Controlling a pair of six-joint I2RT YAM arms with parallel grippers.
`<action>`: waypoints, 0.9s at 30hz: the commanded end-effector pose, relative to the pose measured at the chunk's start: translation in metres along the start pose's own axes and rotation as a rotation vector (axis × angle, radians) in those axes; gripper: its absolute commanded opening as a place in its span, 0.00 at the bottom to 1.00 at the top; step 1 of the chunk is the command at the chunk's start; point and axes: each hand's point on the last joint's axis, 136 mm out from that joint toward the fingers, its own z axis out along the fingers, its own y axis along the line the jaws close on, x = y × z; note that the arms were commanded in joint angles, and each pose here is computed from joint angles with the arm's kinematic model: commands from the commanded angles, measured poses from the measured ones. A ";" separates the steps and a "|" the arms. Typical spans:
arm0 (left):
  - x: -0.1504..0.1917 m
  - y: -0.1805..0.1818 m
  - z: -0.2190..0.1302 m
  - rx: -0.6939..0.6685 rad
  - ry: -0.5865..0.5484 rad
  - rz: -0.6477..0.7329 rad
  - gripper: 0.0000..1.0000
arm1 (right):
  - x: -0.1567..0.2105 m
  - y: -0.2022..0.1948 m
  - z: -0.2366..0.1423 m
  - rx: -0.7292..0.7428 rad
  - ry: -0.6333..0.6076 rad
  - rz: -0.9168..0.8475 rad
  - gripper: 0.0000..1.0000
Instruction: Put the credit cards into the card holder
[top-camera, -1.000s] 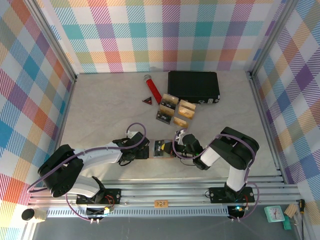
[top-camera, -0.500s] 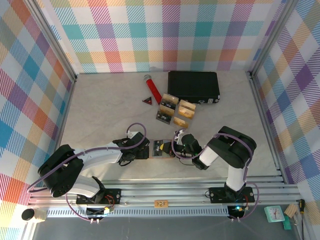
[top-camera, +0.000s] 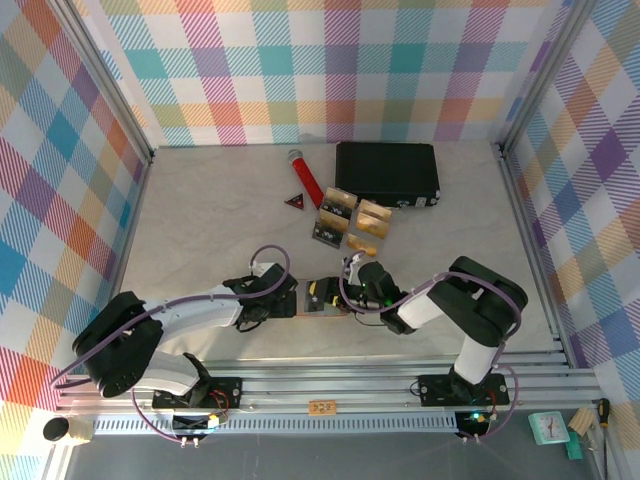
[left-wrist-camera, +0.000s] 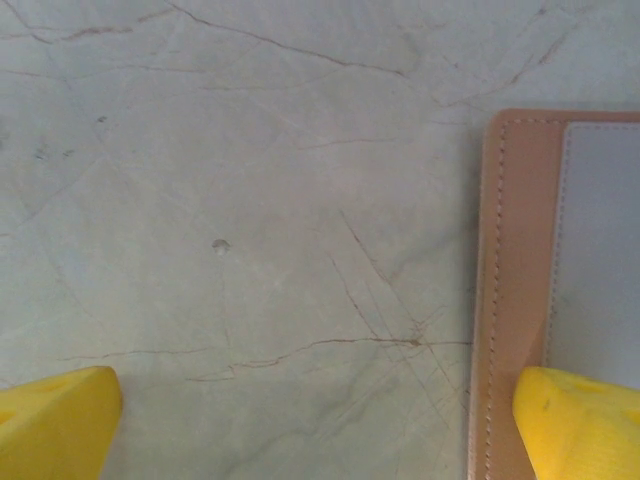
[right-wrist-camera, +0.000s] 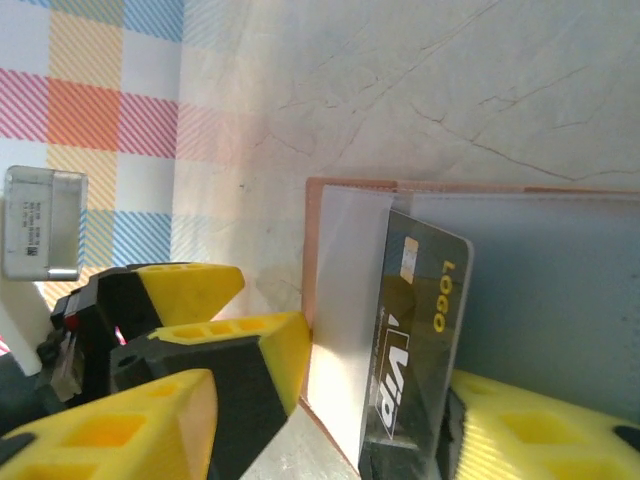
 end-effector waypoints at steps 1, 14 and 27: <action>-0.019 0.007 -0.012 -0.007 -0.031 -0.053 1.00 | 0.008 -0.025 -0.006 0.171 0.052 -0.026 0.66; -0.015 0.034 -0.009 -0.083 0.012 -0.077 1.00 | -0.004 -0.015 -0.025 0.344 0.090 -0.137 0.79; -0.006 0.042 -0.006 -0.165 0.067 -0.009 1.00 | -0.024 -0.030 -0.033 0.597 0.165 -0.340 0.31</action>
